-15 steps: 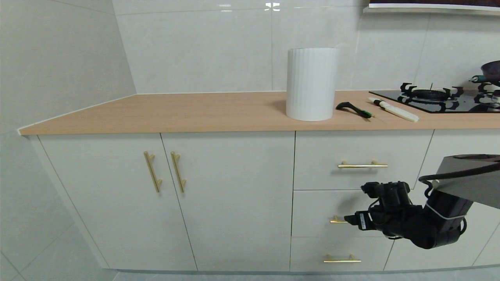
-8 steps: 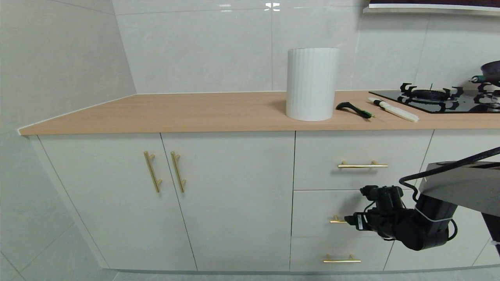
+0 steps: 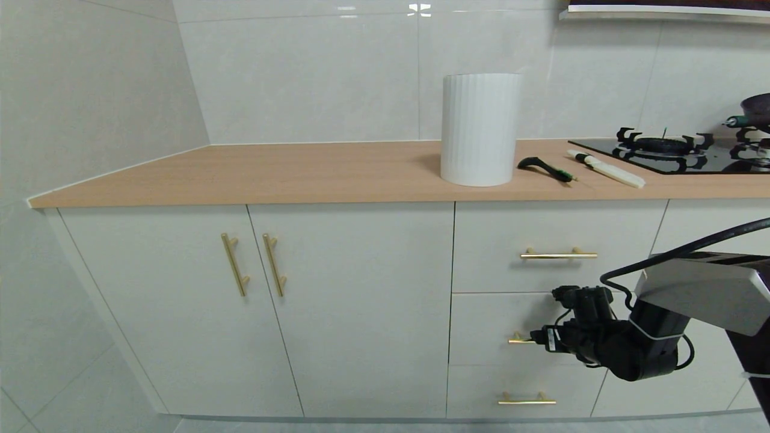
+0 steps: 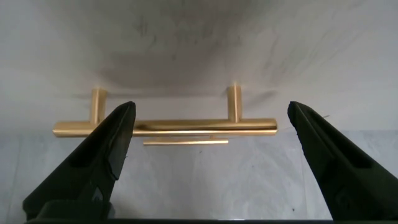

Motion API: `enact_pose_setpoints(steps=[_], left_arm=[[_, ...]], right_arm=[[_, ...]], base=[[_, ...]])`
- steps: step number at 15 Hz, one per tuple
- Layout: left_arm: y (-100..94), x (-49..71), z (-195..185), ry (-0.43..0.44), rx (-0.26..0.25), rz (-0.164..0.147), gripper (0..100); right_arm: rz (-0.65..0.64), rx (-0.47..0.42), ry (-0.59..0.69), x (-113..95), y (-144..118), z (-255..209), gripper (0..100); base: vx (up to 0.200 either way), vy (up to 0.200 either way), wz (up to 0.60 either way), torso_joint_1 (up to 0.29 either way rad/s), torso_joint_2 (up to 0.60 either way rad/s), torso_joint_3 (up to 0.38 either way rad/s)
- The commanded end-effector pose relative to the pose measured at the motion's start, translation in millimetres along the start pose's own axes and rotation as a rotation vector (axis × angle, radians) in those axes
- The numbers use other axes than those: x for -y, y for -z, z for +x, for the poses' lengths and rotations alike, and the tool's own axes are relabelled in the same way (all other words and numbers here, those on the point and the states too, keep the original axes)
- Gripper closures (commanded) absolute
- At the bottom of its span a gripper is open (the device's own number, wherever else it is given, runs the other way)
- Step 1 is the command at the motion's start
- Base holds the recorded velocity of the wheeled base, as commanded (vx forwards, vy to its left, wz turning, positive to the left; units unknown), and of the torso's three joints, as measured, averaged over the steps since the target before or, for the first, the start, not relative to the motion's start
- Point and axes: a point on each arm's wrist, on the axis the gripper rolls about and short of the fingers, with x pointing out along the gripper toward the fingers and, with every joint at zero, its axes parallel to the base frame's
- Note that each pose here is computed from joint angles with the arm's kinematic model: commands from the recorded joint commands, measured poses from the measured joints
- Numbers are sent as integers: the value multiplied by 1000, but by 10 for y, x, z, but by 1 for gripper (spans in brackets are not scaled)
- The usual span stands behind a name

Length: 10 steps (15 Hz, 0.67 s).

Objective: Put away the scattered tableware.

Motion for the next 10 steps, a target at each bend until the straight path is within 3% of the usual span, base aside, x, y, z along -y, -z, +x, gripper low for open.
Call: enact_pose_setpoints(steps=[1, 10], left_arm=[[0, 0, 0, 0, 0, 0, 0], [0, 0, 0, 0, 0, 0, 0]], right_arm=[[-4, -8, 1, -1, 13, 10, 0], [-14, -58, 4, -5, 26, 1, 0]], base=[[0, 0, 0, 0, 0, 0], [0, 0, 0, 0, 0, 0]])
